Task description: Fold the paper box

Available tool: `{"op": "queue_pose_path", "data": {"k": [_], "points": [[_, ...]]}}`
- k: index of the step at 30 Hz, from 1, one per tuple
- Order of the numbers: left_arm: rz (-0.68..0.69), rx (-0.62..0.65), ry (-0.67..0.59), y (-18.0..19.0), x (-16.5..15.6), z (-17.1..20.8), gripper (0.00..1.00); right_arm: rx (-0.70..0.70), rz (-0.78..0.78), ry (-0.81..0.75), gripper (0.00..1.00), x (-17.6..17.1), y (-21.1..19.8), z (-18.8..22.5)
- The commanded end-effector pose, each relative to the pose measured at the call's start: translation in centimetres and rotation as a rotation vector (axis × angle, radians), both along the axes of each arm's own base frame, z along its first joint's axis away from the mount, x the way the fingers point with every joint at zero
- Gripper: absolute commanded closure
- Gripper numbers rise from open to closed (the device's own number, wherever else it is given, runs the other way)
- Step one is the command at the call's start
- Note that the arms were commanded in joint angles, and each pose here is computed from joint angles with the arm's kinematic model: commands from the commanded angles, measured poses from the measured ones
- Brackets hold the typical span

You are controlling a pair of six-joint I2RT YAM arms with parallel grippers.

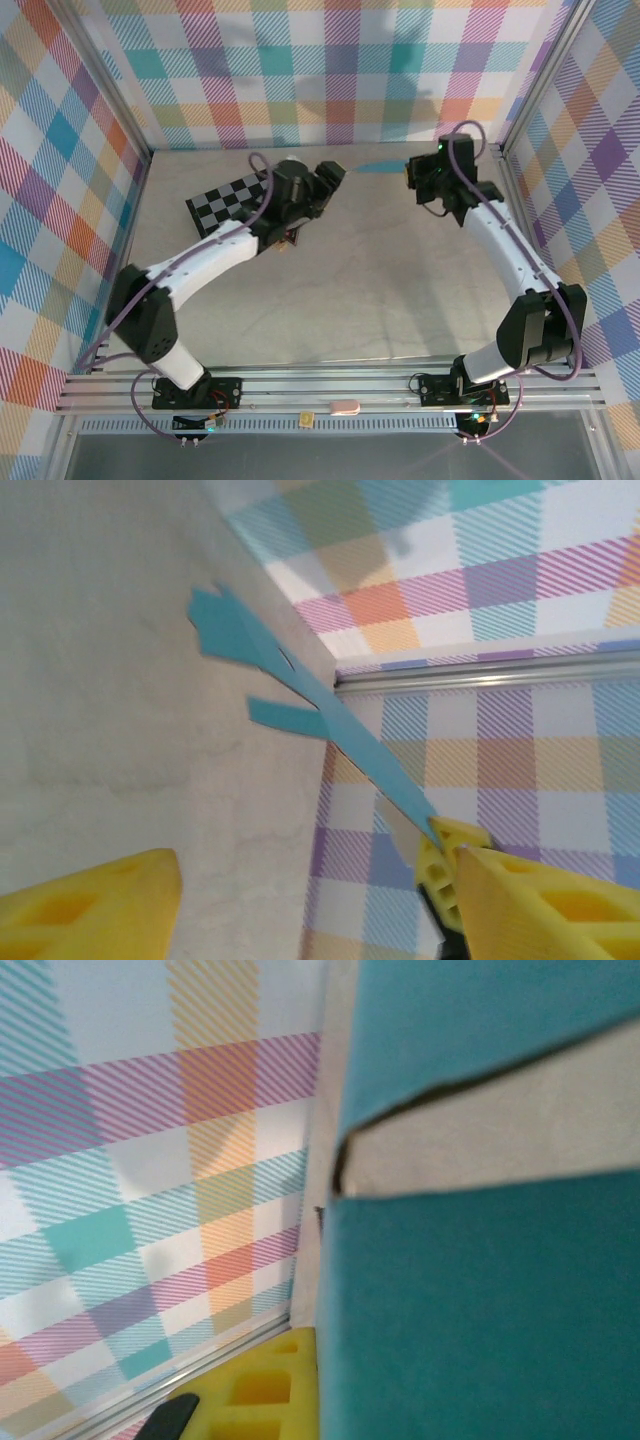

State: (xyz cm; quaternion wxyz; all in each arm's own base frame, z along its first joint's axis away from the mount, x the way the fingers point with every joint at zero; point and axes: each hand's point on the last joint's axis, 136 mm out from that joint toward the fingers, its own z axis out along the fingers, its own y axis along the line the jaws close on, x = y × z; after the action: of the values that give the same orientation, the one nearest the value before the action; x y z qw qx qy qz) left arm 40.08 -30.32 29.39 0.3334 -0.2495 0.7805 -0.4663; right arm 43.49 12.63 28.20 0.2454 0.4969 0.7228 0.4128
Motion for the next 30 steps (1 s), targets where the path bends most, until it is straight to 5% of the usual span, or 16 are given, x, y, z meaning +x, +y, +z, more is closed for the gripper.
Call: {"op": "queue_pose_path", "data": {"k": [1,6,14,23,30], "points": [[-0.131,0.349,-0.100,2.6,-1.9,-0.1,0.38,-0.018,0.117,0.079,1.00,-1.8,0.4,1.8],[-0.322,0.667,-0.281,3.3,-3.2,-0.6,0.46,-0.028,0.160,0.140,1.00,-3.3,0.2,3.9],[-0.384,0.933,-0.684,2.3,-1.6,0.0,0.36,0.051,0.230,0.187,1.00,-5.1,1.1,5.5],[-0.422,0.900,-0.895,-1.0,-0.3,-0.1,0.34,0.100,0.258,0.219,1.00,-6.6,0.8,6.0],[-0.464,0.886,-0.920,-2.7,0.5,-1.1,0.37,0.129,0.259,0.223,1.00,-6.8,0.2,6.2]]}}
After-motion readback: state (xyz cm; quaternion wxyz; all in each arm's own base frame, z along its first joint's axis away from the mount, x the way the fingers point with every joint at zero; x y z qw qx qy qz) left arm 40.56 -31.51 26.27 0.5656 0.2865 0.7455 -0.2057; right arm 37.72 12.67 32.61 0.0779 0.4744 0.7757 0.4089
